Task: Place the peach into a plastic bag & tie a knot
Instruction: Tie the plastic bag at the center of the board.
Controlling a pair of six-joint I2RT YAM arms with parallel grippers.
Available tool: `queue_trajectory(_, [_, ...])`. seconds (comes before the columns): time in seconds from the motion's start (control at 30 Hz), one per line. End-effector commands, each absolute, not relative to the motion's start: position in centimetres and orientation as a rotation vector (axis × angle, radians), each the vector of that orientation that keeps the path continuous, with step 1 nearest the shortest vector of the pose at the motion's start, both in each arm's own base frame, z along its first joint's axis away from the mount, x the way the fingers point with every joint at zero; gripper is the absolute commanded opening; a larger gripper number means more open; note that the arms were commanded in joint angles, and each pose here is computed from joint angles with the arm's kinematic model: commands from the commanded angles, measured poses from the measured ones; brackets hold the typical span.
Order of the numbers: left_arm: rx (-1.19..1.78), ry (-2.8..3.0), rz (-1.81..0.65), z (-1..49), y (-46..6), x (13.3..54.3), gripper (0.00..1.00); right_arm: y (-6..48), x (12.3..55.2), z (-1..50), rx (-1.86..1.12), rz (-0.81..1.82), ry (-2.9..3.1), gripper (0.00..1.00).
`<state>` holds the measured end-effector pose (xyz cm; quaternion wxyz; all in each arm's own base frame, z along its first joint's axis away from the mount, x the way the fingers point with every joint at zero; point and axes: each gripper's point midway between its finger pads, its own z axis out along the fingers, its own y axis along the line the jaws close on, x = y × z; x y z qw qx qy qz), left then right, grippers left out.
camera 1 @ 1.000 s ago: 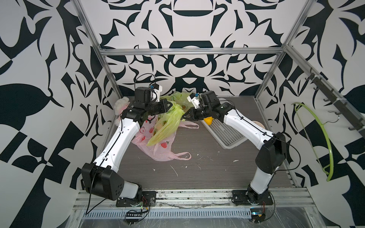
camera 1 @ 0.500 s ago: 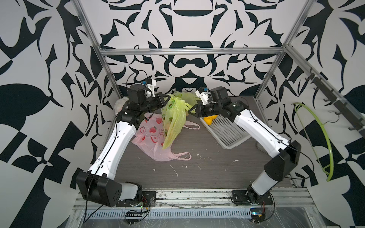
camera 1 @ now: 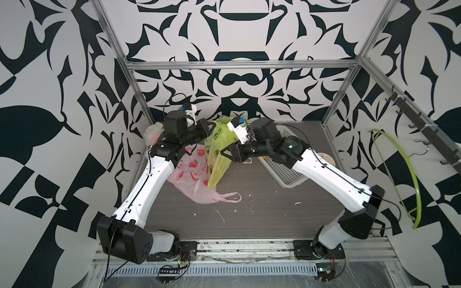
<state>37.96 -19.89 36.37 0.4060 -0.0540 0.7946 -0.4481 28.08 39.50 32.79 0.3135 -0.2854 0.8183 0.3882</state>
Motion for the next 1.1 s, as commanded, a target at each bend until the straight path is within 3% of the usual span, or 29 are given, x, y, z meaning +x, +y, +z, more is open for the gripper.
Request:
queue_trajectory(0.0, [-0.161, 2.007, -1.157, 35.8, -20.5, 37.7, 0.0, 42.5, 29.6, 32.0, -0.708, 1.109, 2.128, 0.38])
queue_trajectory(0.27, [-0.228, 2.091, -1.109, 33.3, -19.5, 36.3, 0.0, 42.7, 35.6, 24.3, -0.483, 1.092, 2.272, 0.28])
queue_trajectory(0.57, [-0.234, 2.127, -1.098, 34.2, -18.9, 34.7, 0.0, 40.4, 37.2, 20.9, -0.379, 1.009, 2.347, 0.27])
queue_trajectory(1.07, [-0.243, 2.253, -0.96, 32.4, -17.7, 34.8, 0.22, 39.3, 36.5, 20.8, -0.409, 1.006, 2.35, 0.25])
